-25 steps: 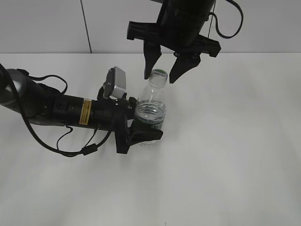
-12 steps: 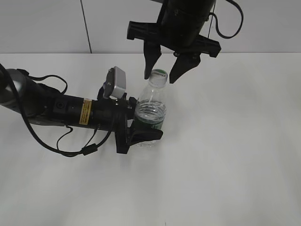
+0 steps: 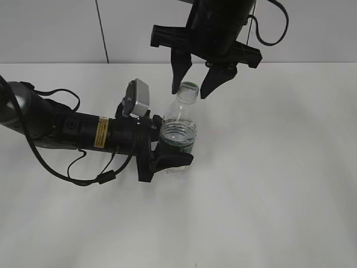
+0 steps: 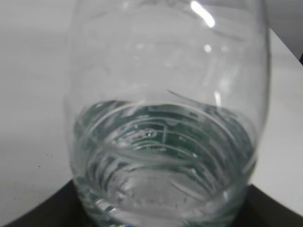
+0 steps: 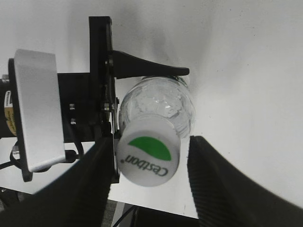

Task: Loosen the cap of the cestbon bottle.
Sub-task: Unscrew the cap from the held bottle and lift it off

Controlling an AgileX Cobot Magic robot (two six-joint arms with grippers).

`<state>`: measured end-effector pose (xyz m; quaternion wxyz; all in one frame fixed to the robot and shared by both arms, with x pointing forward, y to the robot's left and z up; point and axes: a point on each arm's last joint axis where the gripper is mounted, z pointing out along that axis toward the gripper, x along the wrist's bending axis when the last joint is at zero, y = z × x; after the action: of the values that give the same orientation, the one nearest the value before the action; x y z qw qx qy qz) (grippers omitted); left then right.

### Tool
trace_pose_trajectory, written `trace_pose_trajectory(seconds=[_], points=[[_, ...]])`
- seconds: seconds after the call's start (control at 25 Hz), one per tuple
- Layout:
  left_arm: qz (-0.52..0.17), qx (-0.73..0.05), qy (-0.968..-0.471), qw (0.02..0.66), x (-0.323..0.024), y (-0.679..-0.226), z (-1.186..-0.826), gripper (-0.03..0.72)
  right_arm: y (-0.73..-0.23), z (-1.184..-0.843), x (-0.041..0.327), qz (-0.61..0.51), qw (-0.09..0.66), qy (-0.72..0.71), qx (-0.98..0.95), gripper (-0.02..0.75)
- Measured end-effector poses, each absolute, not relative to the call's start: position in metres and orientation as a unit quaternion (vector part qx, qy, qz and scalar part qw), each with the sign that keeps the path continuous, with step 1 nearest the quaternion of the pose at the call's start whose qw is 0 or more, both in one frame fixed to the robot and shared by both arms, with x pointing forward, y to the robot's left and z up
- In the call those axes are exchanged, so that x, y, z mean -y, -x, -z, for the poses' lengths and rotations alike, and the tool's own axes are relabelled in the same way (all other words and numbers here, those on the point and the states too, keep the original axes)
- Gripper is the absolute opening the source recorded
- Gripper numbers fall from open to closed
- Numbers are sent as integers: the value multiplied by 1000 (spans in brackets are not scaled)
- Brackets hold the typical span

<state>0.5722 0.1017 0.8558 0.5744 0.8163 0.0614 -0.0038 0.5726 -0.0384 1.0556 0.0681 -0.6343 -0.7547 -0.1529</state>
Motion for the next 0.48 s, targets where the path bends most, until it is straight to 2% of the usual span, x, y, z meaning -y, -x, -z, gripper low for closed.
trace_pose_trajectory(seconds=[0.2, 0.48], points=[[3, -63, -816, 575, -102, -572, -856, 412, -573, -1056, 38, 153, 68, 634, 755, 302], [3, -63, -816, 575, -102, -572, -856, 412, -573, -1056, 38, 153, 68, 634, 755, 301]])
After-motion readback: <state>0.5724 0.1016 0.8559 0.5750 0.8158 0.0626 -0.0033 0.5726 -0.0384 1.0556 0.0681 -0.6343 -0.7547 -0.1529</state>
